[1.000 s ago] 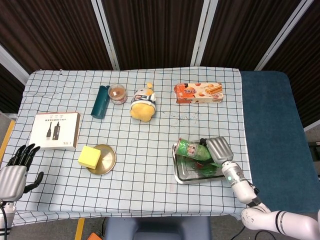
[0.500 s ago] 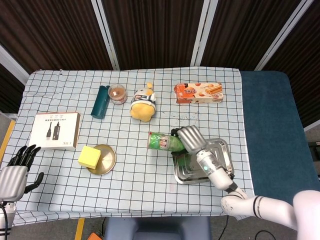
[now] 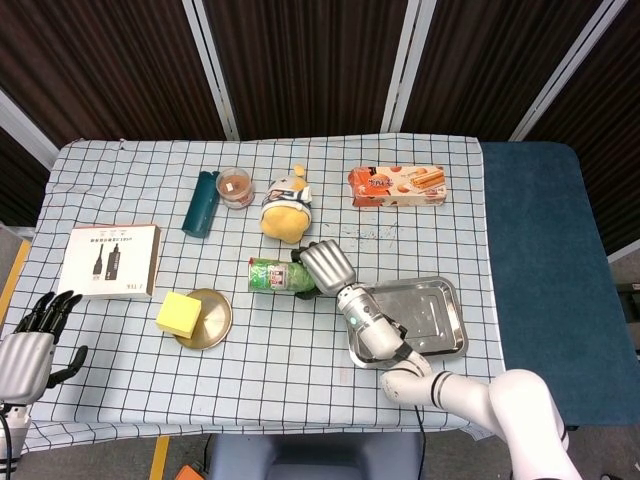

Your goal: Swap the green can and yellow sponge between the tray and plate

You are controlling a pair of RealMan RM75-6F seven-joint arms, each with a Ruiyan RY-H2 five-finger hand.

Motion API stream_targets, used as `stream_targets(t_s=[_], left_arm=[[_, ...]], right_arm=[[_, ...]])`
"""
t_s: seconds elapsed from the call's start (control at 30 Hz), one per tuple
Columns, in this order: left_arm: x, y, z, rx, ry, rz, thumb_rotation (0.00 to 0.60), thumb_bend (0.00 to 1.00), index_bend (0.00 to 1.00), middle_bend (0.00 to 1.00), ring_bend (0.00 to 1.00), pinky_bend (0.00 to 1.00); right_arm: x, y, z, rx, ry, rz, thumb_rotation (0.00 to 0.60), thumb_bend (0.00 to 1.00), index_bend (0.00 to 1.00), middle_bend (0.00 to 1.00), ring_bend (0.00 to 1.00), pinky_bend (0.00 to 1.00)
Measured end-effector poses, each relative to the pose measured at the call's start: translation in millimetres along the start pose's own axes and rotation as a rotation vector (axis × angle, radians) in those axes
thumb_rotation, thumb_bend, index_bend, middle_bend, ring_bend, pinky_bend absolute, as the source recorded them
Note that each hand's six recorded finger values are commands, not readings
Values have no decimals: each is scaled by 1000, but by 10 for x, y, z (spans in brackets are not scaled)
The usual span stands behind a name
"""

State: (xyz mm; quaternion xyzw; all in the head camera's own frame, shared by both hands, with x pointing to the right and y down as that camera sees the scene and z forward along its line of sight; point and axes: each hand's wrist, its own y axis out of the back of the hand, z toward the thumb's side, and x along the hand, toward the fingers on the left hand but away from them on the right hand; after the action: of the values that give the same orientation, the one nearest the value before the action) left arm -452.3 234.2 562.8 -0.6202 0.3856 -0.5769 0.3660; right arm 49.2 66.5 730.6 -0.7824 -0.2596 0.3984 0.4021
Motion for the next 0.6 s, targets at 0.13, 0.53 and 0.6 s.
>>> stream_targets(t_s=[0.13,0.53,0.6], left_arm=[[-2,2,-8,-2,3,-1,600,392,109,106,63,272],[0,-17,11,10,-1,-8,600,392,109,108,63,272],[-1,-18,15,11,-2,-7,600,391,109,107,63,272]], right_arm=[[-30,-53,54,-43,18,40,600,144,273,177,69,287],[203,205,36,-79,74,7,600,144,0,0,0,154],[329,295,-2,-90,85,-5,600,144,0,0,0,154]])
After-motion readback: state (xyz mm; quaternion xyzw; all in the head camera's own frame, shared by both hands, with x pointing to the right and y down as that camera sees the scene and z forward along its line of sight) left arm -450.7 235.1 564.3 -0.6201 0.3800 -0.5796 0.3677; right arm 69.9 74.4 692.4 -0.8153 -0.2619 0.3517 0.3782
